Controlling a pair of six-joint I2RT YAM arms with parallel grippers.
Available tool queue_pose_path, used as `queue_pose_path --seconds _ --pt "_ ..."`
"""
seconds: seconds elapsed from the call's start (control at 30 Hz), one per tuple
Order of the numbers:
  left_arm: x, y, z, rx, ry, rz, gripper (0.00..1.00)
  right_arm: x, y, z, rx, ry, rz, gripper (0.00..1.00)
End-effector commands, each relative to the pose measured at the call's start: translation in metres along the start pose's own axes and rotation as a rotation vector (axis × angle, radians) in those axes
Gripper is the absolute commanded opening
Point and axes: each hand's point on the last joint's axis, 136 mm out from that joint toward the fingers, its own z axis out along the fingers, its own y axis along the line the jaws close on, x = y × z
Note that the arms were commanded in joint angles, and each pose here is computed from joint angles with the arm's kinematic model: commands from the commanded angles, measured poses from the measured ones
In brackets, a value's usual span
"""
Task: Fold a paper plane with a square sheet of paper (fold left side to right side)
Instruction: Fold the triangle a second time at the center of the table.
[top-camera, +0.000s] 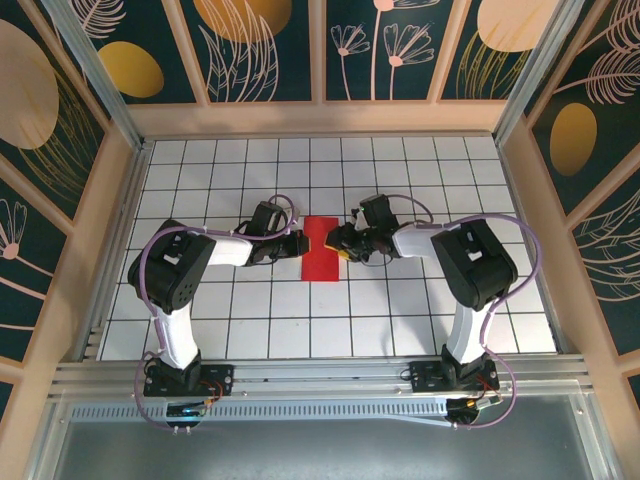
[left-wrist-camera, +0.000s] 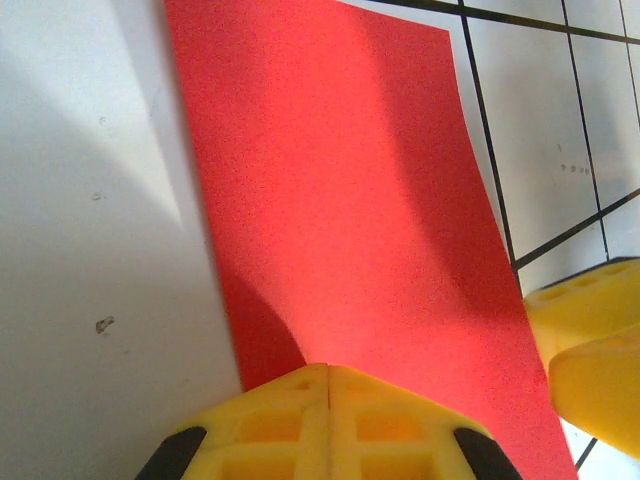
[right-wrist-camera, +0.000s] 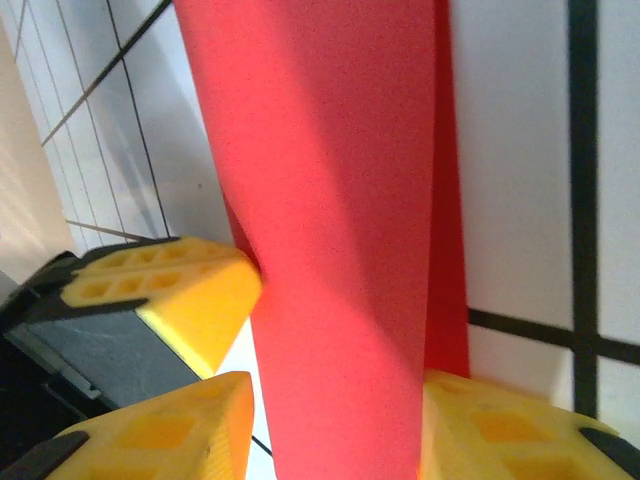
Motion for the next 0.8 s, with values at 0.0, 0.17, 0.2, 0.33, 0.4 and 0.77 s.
queue_pose_path --seconds 0.0,0.17,0.2,0.33,0.4,0.77 --pt "0.034 0.012 0.004 -0.042 0.101 -0.020 0.00 -0.013 0.007 0.003 -0.025 -0.013 -0.046 0.43" --pt "0.035 0.013 0.004 -0.043 0.102 -0.020 0.00 -0.022 0.008 0.006 -0.028 -0.015 -0.058 0.42" --pt "0.035 0.013 0.003 -0.044 0.102 -0.021 0.00 -0.024 0.008 0.006 -0.024 -0.019 -0.060 0.42" --pt "0.035 0.012 0.003 -0.042 0.099 -0.021 0.00 -0.029 0.007 0.007 -0.025 -0.019 -0.062 0.40" --pt "0.035 0.012 0.003 -0.042 0.098 -0.020 0.00 -0.031 0.005 0.008 -0.020 -0.017 -0.062 0.39" --pt "0.017 -0.004 0.000 0.003 0.057 -0.016 0.03 -0.037 -0.008 0.008 0.015 -0.011 -0.070 0.26"
